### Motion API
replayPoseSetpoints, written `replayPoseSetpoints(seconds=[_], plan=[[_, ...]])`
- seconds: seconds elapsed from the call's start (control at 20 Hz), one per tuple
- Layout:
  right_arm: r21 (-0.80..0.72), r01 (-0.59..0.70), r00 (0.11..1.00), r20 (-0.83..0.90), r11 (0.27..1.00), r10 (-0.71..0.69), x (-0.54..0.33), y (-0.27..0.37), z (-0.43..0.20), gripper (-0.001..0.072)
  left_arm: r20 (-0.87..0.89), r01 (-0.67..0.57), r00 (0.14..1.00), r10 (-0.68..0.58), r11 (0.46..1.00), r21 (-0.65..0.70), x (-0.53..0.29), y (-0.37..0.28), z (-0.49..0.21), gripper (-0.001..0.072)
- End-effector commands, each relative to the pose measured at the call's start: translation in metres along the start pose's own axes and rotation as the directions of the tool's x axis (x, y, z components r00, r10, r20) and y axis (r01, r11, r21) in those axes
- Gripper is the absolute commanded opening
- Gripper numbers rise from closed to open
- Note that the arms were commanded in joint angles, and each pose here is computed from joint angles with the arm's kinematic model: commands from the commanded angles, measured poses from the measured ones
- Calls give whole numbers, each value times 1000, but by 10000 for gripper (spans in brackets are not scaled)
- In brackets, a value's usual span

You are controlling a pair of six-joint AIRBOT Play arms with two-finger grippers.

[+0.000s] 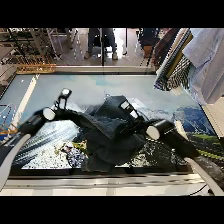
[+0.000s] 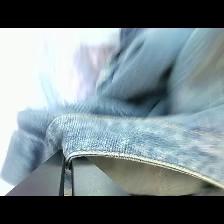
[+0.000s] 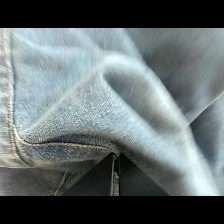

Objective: Fold the clothes and pants, and hang the long-sleeved shirts on hangers.

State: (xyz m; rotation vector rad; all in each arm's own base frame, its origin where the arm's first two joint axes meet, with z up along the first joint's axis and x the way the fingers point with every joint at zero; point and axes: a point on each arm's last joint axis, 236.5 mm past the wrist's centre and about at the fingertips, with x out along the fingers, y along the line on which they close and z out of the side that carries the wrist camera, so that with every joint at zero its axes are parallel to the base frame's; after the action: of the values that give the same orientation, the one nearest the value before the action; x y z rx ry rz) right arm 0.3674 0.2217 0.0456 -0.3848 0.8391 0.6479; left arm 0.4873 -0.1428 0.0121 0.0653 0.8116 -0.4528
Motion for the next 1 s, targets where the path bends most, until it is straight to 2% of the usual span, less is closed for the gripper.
replayPoseSetpoints(seconds=[0.0, 0.2, 0.25, 0.35, 0.45, 0.5, 0.6, 0.65, 0.7, 0.8, 0.9, 0.95], plan=[[-42, 25, 994, 107, 999, -21, -85, -1, 48, 28, 118, -3, 993, -11, 993, 114, -88, -15, 67, 17], [-29, -43, 937, 345, 999, 51, -249, 33, 96, 29, 334, 48, 933, -132, 967, 250, -246, -82, 144, 16], [-40, -87, 901, 424, 995, 95, -294, 49, 105, 29, 408, 50, 897, -169, 956, 288, -294, -102, 161, 16], [-102, -151, 753, 632, 983, 181, -398, 83, 126, 29, 554, 60, 784, -280, 922, 381, -402, -154, 183, 16], [-162, -87, 593, 784, 983, 182, -490, 95, 134, 29, 683, -7, 648, -337, 894, 448, -498, -189, 191, 16], [-159, -19, 549, 824, 987, 143, -517, 89, 134, 28, 731, -54, 591, -342, 887, 459, -533, -198, 194, 16], [-79, 102, 560, 828, 992, 9, -520, 57, 138, 28, 796, -108, 515, -317, 898, 427, -558, -194, 208, 16], [-36, 145, 606, 793, 989, -61, -501, 37, 141, 28, 786, -87, 534, -312, 904, 418, -541, -188, 216, 16], [-15, 177, 670, 734, 984, -109, -471, 20, 146, 28, 745, -28, 592, -308, 916, 401, -505, -178, 223, 16], [17, 203, 803, 569, 979, -176, -383, -17, 162, 28, 596, 83, 751, -283, 937, 340, -398, -147, 224, 17], [92, 166, 910, 370, 982, -189, -273, -68, 167, 28, 373, 139, 903, -212, 967, 212, -281, -100, 195, 17], [160, 103, 947, 288, 982, -146, -210, -96, 163, 29, 270, 170, 940, -208, 973, 157, -235, -82, 175, 17]])
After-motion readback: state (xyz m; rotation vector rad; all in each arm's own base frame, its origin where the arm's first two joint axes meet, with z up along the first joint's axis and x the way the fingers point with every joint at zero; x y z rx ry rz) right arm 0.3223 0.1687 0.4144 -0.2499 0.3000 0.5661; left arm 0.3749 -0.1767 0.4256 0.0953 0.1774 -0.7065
